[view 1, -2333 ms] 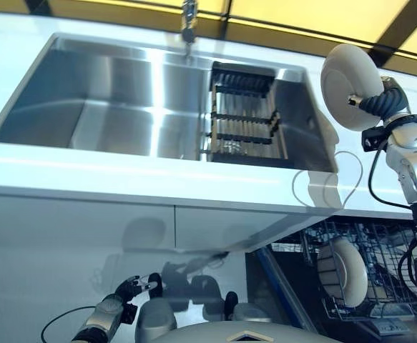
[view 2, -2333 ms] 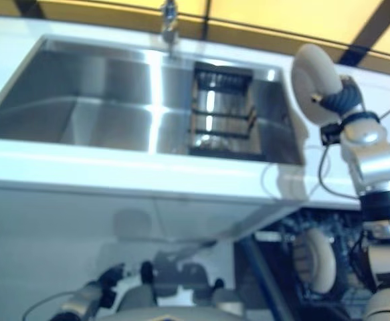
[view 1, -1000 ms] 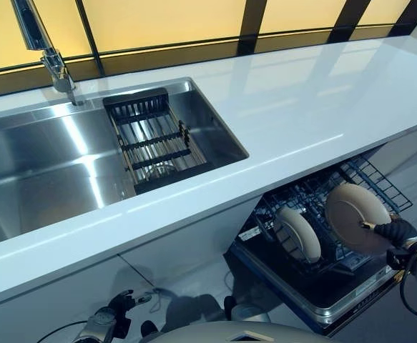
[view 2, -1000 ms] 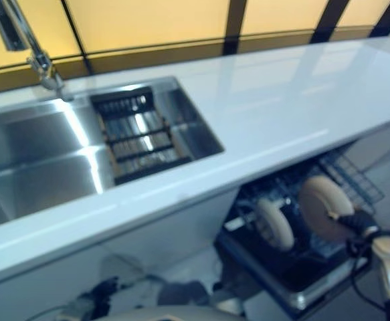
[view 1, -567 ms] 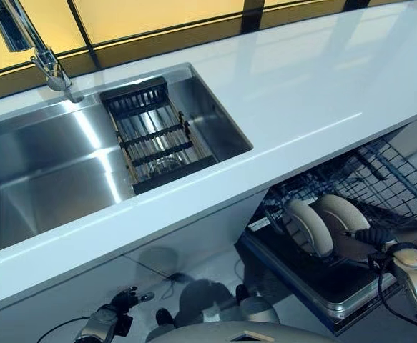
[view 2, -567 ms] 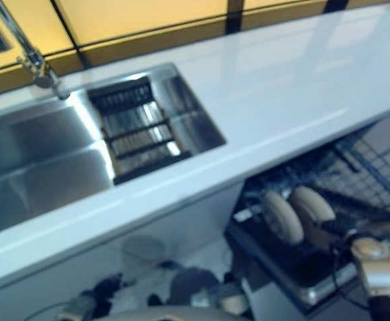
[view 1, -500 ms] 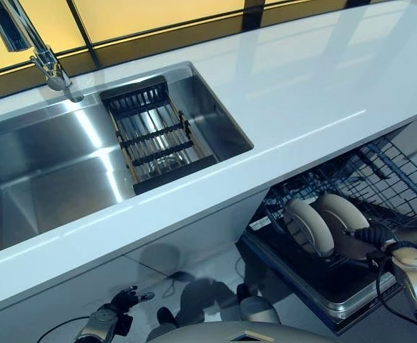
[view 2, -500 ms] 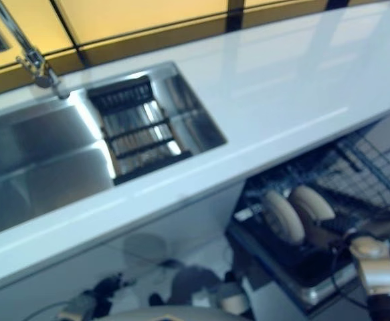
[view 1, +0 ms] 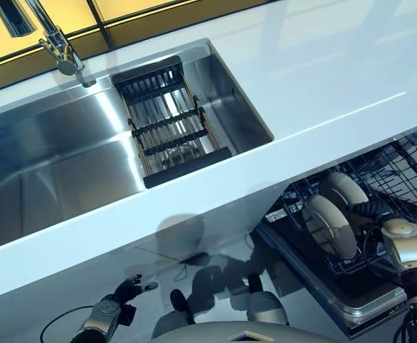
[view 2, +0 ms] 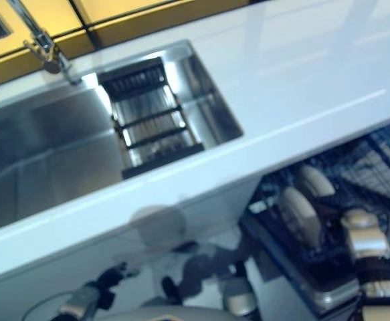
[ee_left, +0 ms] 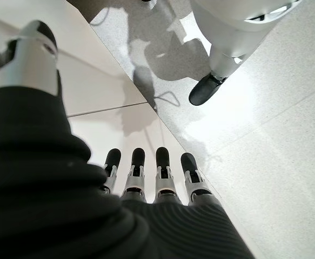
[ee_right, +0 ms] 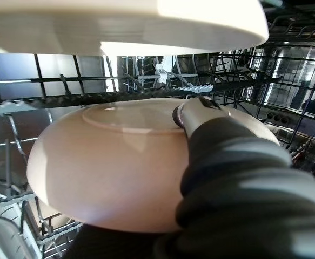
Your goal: Take plates into dishwasher
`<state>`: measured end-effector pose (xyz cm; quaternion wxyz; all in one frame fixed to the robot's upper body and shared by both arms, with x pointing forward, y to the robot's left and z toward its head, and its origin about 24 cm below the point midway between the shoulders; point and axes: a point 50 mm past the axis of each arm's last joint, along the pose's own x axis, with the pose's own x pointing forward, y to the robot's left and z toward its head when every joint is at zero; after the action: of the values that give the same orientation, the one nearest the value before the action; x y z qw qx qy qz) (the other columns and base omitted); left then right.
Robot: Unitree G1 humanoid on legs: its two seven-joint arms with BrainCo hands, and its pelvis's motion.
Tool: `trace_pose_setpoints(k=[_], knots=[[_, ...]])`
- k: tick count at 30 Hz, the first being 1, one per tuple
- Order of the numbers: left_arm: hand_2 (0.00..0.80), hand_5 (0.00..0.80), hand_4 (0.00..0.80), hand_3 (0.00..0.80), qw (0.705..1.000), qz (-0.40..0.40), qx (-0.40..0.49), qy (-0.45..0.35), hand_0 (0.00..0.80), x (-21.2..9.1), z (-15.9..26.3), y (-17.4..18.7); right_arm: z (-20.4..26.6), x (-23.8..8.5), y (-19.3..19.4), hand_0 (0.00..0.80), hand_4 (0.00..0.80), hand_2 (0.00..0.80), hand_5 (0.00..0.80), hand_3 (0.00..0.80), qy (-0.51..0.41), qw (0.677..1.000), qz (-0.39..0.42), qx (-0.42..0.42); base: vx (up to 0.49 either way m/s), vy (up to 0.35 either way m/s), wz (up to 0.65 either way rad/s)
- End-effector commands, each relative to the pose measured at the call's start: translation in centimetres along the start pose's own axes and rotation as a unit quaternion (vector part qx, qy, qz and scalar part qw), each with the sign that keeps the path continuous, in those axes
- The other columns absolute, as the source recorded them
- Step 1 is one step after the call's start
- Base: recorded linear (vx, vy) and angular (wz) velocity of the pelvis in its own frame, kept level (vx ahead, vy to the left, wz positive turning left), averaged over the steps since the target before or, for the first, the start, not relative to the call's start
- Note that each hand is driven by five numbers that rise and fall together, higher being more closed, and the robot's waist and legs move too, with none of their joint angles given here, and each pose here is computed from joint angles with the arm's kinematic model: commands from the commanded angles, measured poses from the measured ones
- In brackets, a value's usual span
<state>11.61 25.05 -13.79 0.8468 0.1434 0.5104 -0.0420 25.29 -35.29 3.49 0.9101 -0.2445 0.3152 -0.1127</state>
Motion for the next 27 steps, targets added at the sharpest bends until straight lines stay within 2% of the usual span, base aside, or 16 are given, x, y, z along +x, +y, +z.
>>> trace_pose_setpoints(k=[1, 12, 13, 14, 15, 27], knots=[[0.0, 0.0, 0.0, 0.0, 0.999, -0.001, 0.031, -0.034, 0.0, 0.4, 2.2, 0.4, 2.5, 0.4, -1.9, 0.8, 0.8, 0.8, 0.8, 0.8, -0.033, 0.999, -0.032, -0.01, -0.016, 0.026, 0.05], [0.0, 0.0, 0.0, 0.0, 0.998, -0.012, 0.035, -0.045, 0.0, 0.6, 3.1, 0.1, 2.2, 1.1, -2.5, 0.8, 0.8, 0.8, 0.8, 0.8, 0.005, 0.999, -0.031, -0.008, -0.007, 0.009, 0.0], [0.0, 0.0, 0.0, 0.0, 0.998, -0.013, 0.034, -0.045, 0.0, 0.6, 3.2, 0.1, 2.1, 1.1, -2.5, 0.678, 0.678, 0.678, 0.678, 0.678, 0.009, 0.999, -0.031, -0.011, -0.004, 0.014, 0.03], [0.0, 0.0, 0.0, 0.0, 0.998, -0.013, 0.034, -0.045, 0.0, 0.6, 3.2, 0.1, 2.0, 1.2, -2.4, 0.483, 0.483, 0.483, 0.483, 0.483, 0.012, 0.999, -0.034, -0.012, 0.0, 0.0, 0.0], [0.0, 0.0, 0.0, 0.0, 0.998, -0.014, 0.033, -0.044, 0.0, 0.6, 3.1, 0.1, 2.0, 1.2, -2.5, 0.0, 0.0, 0.0, 0.0, 0.0, 0.014, 0.999, -0.037, -0.007, 0.0, 0.0, 0.0], [0.0, 0.0, 0.0, 0.0, 0.999, -0.011, 0.032, -0.038, 0.0, 0.6, 2.8, -0.3, 1.5, 1.2, -2.1, 0.0, 0.0, 0.0, 0.0, 0.0, 0.012, 0.999, -0.044, 0.003, 0.0, 0.0, 0.0]])
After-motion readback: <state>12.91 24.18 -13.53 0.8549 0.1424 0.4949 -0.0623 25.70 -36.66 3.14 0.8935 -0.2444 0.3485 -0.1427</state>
